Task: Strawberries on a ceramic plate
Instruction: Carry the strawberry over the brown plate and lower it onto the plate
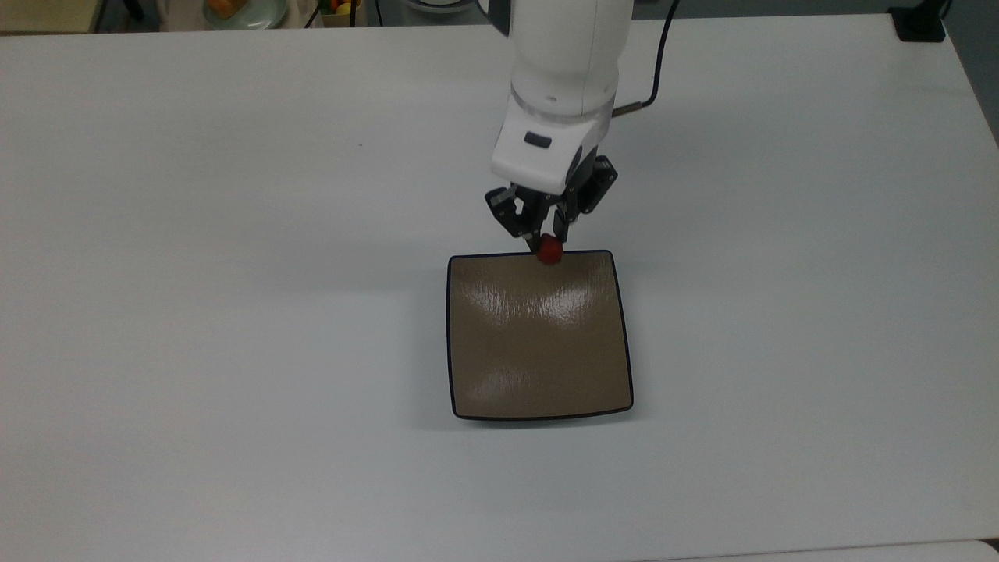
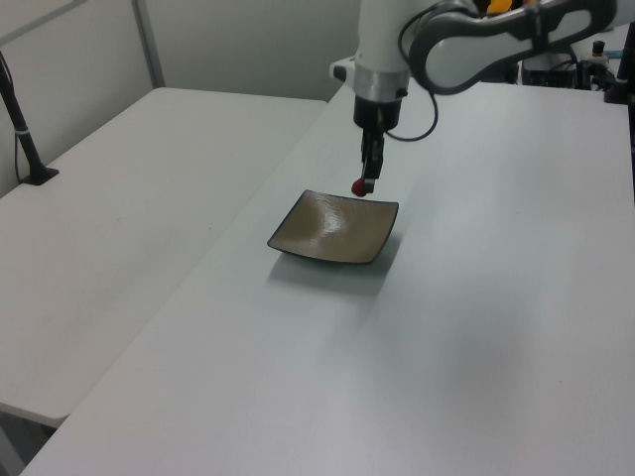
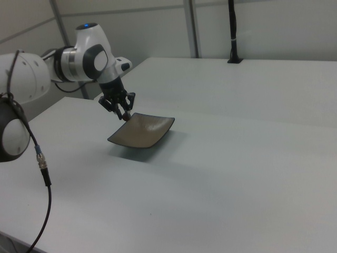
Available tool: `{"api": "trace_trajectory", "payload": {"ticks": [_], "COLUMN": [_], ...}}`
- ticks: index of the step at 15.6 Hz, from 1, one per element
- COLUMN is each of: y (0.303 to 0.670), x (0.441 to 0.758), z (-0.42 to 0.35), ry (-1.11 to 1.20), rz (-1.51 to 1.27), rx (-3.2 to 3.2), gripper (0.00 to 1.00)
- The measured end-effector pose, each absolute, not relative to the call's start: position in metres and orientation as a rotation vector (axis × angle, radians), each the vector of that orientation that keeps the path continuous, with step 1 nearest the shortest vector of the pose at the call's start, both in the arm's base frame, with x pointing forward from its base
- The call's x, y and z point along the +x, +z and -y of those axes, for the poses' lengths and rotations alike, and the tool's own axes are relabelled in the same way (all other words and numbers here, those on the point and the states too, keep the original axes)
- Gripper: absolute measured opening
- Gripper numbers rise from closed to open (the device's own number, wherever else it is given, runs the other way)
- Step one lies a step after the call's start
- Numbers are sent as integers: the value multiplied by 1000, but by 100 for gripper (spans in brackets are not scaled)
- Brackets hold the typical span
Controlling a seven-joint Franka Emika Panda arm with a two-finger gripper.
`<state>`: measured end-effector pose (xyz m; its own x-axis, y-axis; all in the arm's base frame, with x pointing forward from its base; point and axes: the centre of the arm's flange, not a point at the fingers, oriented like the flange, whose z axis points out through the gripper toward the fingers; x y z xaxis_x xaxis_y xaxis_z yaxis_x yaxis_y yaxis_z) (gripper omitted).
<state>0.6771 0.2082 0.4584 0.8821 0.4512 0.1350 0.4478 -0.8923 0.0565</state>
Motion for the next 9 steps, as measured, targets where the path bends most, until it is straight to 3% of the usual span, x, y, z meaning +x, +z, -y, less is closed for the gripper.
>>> {"api": "trace_trajectory", "payload": {"ticks": [9], "y": [370], "x": [717], "z": [-220], "ry": [402], "rz": [-734], "rx": [3033], "gripper": [30]}}
